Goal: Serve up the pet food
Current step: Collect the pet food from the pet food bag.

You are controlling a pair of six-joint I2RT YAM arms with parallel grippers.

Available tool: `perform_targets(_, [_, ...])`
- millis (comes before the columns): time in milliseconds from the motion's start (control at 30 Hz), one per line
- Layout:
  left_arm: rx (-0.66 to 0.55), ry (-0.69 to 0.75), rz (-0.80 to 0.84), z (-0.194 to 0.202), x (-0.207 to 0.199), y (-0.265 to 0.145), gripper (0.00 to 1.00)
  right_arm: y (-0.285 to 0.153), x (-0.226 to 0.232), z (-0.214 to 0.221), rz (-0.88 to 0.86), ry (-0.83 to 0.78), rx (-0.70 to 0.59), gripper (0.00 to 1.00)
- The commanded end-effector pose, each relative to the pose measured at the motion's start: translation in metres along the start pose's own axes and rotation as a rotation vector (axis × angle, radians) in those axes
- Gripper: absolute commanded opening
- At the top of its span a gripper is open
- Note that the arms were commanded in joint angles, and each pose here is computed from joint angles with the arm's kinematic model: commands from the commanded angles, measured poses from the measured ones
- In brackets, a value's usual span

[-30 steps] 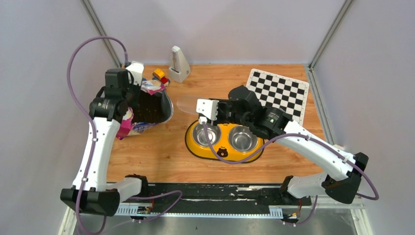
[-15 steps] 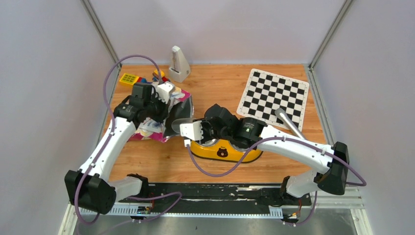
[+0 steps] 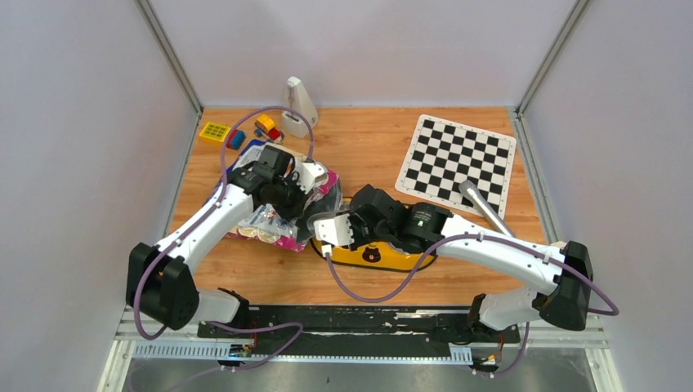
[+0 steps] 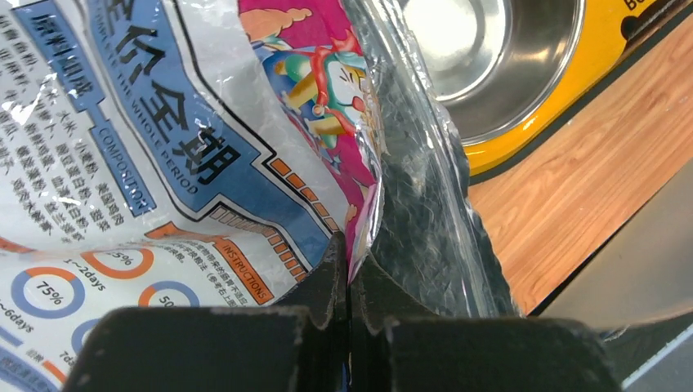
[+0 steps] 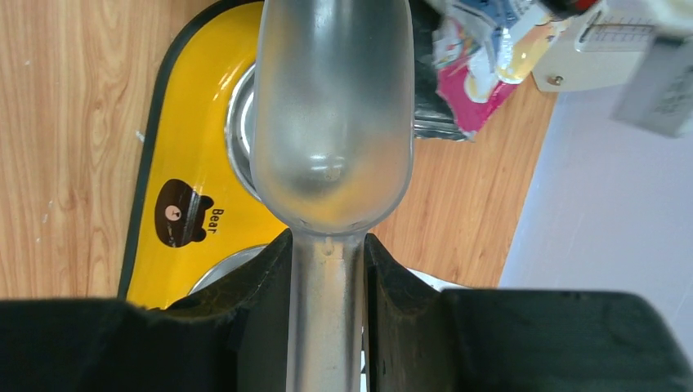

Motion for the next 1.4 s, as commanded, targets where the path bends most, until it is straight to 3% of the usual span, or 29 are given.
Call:
perform_targets(0, [-0.051,0.062,0.154,-0.023,-0.020,0.000,0.00,-0.001,-0.018,0.000,0.108,0.007,0.019,0.00])
perform_targets(167, [-0.088,0.061,0.092,-0.041,-0.014,-0.013,0.00,0.022,-0.020,0.012,0.119,0.007,0.151,0.00])
perform_targets(367, [-0.234,0.118,0.001,-0.067,-0.011,-0.060,0.00,0.046,-0.036,0.023,0.165,0.037,0.191,0.00])
perform_targets(633, [-0.186,0.140,0.053,-0.041,-0.018,-0.049,0.00,0.083,-0.054,0.023,0.225,-0.015,0.274,0.00])
perform_targets(1067, [-0.309,0.124,-0.030,-0.040,-0.018,-0.082,0.00,0.112,-0.056,0.017,0.197,-0.073,0.248,0.00])
perform_targets(1367, [-0.397,0.068,-0.141,-0.047,-0.010,-0.102,0.00,0.149,-0.052,0.021,0.161,-0.067,0.326,0.00])
Point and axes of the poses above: each gripper's point midway between its finger pads, its own y axis out along the fingers, its own x axis along the line the jaws close on, z = x × y, the point moved 7 cm from there along -y, back along the fingers, and after that the axes turned 3 degrees about -y, right-handed, at the moved point
